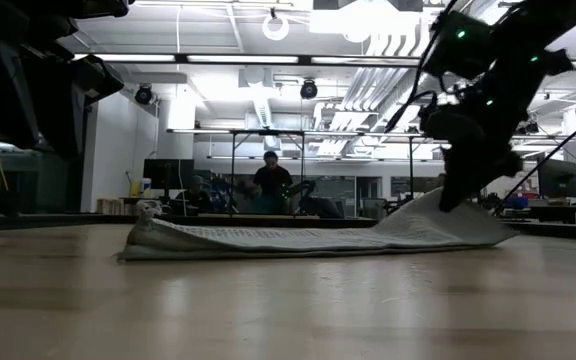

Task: Fold microfiber towels
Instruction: Fold the gray microfiber cloth

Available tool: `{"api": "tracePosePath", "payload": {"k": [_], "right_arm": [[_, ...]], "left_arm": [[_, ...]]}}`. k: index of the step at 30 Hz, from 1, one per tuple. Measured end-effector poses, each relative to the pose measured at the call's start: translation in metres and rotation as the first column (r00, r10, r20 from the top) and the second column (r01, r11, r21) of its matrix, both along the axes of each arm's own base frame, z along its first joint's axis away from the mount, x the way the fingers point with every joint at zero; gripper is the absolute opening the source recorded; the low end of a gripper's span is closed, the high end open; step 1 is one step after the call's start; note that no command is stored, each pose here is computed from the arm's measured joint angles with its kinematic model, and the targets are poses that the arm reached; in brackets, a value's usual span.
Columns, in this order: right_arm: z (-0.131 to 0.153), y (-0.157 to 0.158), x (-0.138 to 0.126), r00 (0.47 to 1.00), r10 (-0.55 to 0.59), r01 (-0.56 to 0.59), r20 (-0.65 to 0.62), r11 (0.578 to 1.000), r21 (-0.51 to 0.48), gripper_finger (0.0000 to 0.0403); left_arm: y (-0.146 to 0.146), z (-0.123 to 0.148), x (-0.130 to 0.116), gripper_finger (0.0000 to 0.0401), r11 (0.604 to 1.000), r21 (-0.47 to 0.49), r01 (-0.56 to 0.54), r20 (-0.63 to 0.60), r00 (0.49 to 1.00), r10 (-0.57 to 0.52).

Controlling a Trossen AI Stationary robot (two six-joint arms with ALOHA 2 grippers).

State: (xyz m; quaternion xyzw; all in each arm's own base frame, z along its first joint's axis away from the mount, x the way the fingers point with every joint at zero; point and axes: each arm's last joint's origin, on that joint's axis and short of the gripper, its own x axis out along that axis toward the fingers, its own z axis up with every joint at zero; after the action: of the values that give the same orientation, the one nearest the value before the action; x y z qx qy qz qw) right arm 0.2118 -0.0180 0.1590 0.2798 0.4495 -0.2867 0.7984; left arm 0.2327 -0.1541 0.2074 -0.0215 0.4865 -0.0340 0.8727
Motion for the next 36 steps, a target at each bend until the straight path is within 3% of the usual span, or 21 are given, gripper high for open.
{"api": "tracePosePath", "payload": {"k": [7, 19, 36], "right_arm": [[-0.006, -0.018, 0.017, 0.998, 0.064, -0.065, -0.022, 0.995, -0.072, 0.0004], [0.013, -0.051, 0.050, 0.996, 0.078, -0.086, -0.049, 0.972, -0.217, 0.0004], [0.032, -0.070, 0.058, 0.988, 0.155, -0.156, -0.025, 0.955, -0.254, 0.0004]], "left_arm": [[0.000, 0.000, 0.000, 0.0164, 1.000, 0.004, -0.004, 0.007, 1.000, 0.004], [0.001, 0.001, 0.001, 0.0164, 0.999, 0.035, -0.028, 0.034, 0.999, 0.027], [-0.002, 0.005, 0.006, 0.0164, 1.000, 0.019, -0.017, 0.105, 0.994, 0.015]]}}
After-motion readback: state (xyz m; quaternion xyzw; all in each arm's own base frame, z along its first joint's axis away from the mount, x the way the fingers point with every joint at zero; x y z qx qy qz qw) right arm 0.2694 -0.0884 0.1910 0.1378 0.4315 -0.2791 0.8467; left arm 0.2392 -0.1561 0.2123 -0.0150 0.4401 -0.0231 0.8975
